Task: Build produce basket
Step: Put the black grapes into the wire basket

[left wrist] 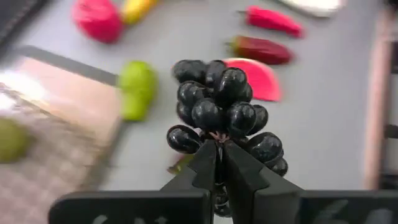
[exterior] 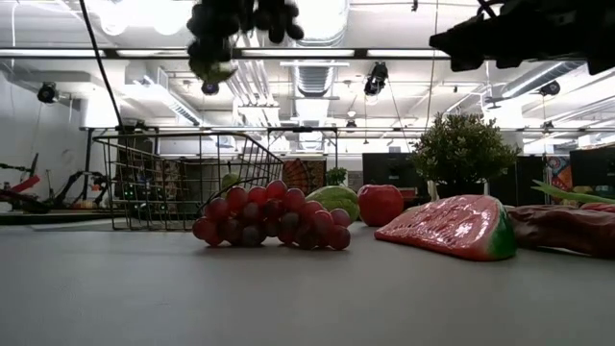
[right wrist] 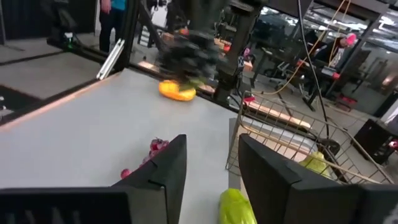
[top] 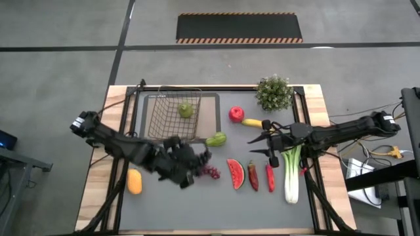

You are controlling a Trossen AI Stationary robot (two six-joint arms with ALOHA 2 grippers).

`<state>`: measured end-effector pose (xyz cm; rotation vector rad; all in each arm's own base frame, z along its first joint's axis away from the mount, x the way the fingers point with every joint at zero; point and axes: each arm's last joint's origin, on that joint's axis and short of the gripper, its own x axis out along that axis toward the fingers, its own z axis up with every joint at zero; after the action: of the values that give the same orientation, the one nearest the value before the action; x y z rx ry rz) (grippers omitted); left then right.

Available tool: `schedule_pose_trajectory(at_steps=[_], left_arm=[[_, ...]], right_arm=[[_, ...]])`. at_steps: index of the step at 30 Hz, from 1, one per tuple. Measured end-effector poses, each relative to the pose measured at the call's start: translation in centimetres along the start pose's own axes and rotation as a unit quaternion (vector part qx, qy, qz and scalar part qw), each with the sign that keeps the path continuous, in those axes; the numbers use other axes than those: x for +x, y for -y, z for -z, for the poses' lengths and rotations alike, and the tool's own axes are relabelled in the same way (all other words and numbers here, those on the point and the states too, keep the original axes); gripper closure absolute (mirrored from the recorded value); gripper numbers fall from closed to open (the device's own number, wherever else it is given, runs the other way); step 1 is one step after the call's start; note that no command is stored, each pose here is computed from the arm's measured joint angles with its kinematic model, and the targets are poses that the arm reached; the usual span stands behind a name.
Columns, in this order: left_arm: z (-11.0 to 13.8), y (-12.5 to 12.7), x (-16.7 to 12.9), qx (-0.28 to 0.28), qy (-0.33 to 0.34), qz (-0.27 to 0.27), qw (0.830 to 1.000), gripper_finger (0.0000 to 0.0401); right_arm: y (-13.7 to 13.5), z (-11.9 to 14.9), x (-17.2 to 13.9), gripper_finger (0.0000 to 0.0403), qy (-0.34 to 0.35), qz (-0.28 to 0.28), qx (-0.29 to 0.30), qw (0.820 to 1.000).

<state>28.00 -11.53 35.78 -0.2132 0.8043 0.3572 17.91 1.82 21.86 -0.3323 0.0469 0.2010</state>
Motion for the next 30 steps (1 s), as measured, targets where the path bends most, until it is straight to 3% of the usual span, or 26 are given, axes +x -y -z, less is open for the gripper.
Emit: schedule_pose_trajectory(at_steps=[11,19,23,30], left_arm=[[-3.7,-12.3,1.1,0.016,-0.028,-0.193,0.981,0.0401],[-2.4,-20.0,5.6,-0.028,-0.112,-0.293,0.949,0.0401],[-0.9,-22.5,8.3,-0.048,-0.110,-0.320,0.940,0.0401],[1.1,-24.0,11.3,-0.068,-0.078,-0.329,0.939,0.0401]], right_arm=[[-0.1,-0.1,-0.8,0.0312,0.016,0.006,-0.004,1.000],[-0.1,0.0,-0.8,0.0339,0.013,0.005,-0.006,1.000],[-0.1,0.0,-0.8,0.0348,0.013,0.005,-0.006,1.000],[-0.1,0.0,-0.8,0.0351,0.013,0.005,-0.005,1.000]])
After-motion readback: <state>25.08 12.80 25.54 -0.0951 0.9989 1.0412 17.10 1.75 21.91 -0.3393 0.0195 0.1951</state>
